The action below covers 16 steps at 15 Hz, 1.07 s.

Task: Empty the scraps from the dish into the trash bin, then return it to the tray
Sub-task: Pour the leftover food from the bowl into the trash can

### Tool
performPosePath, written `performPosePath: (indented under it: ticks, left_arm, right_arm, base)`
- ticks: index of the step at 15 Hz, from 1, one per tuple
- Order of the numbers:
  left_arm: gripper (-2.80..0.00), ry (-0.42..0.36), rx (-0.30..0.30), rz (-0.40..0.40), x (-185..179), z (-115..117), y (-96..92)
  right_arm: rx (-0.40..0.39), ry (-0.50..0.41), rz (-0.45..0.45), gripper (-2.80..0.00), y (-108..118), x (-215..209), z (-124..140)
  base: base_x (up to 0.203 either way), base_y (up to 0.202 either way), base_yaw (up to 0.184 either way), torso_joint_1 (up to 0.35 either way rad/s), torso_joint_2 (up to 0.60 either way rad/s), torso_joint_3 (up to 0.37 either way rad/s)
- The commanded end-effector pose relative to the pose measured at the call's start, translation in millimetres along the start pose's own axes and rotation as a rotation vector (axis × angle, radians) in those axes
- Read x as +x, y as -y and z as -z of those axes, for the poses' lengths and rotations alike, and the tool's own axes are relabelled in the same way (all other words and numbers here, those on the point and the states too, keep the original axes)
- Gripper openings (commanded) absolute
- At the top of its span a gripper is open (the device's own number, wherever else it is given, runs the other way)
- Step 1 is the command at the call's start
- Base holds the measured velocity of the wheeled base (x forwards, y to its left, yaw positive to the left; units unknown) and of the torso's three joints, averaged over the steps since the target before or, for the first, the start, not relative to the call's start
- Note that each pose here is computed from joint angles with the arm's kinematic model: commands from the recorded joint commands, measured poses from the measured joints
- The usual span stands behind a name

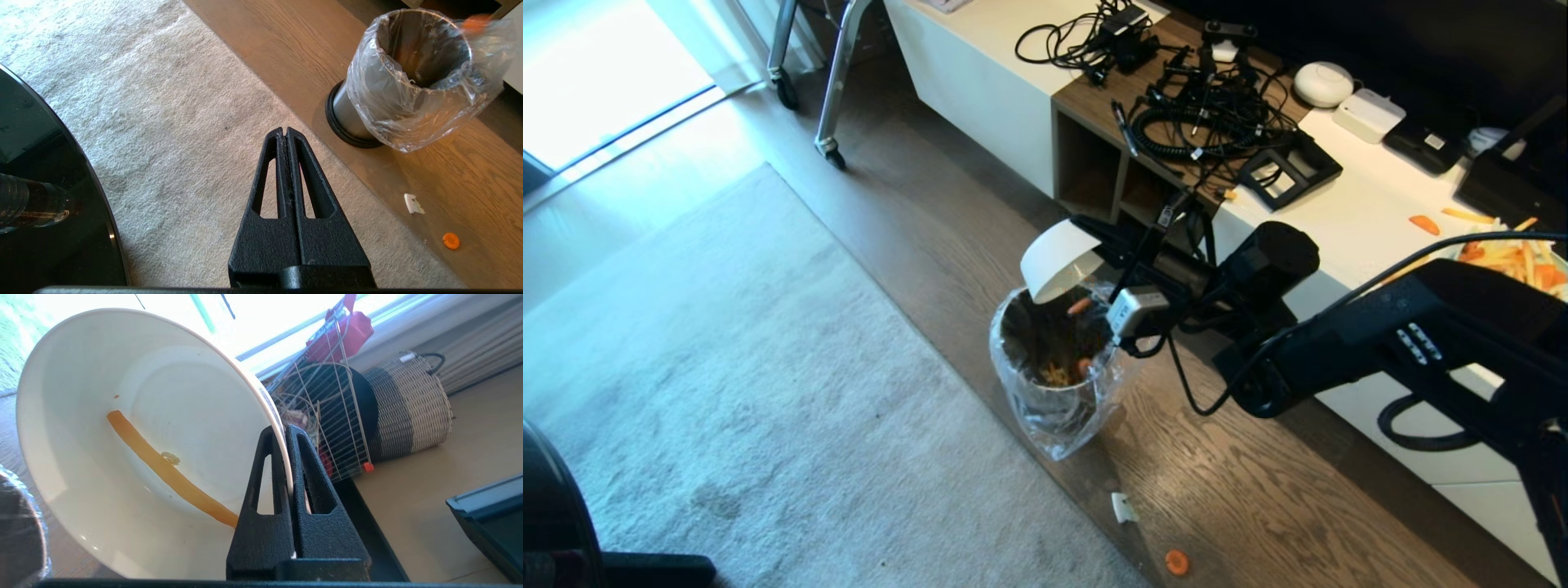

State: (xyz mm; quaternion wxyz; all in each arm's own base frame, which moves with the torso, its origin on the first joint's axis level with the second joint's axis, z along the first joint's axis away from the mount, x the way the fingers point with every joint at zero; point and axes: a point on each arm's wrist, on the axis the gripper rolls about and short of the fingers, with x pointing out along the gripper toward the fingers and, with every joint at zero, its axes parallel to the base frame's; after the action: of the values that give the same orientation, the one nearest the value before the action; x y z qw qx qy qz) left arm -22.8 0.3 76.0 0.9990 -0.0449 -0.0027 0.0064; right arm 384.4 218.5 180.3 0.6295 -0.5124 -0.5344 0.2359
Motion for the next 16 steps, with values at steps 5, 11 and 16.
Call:
performPosePath:
  ticks: [5,11,16]
  left_arm:
    - [-2.8,0.001,-0.001,-0.001,0.0,-0.1,0.0]
    - [-2.8,0.001,-0.001,-0.001,0.0,-0.1,0.0]
    - [-2.8,0.001,-0.001,-0.001,0.0,-0.1,0.0]
  right_arm:
    - [-0.081,0.042,0.083,-2.8,11.9,10.2,4.3]
    - [-0.087,0.04,0.125,-2.8,26.6,16.6,2.1]
    - [-0.015,-0.077,0.243,-2.8,61.7,24.0,-9.9]
  base:
    - [0.0,0.0,0.0,0.0,0.0,0.0]
    - [0.0,0.0,0.0,0.0,0.0,0.0]
    - [0.0,0.0,0.0,0.0,0.0,0.0]
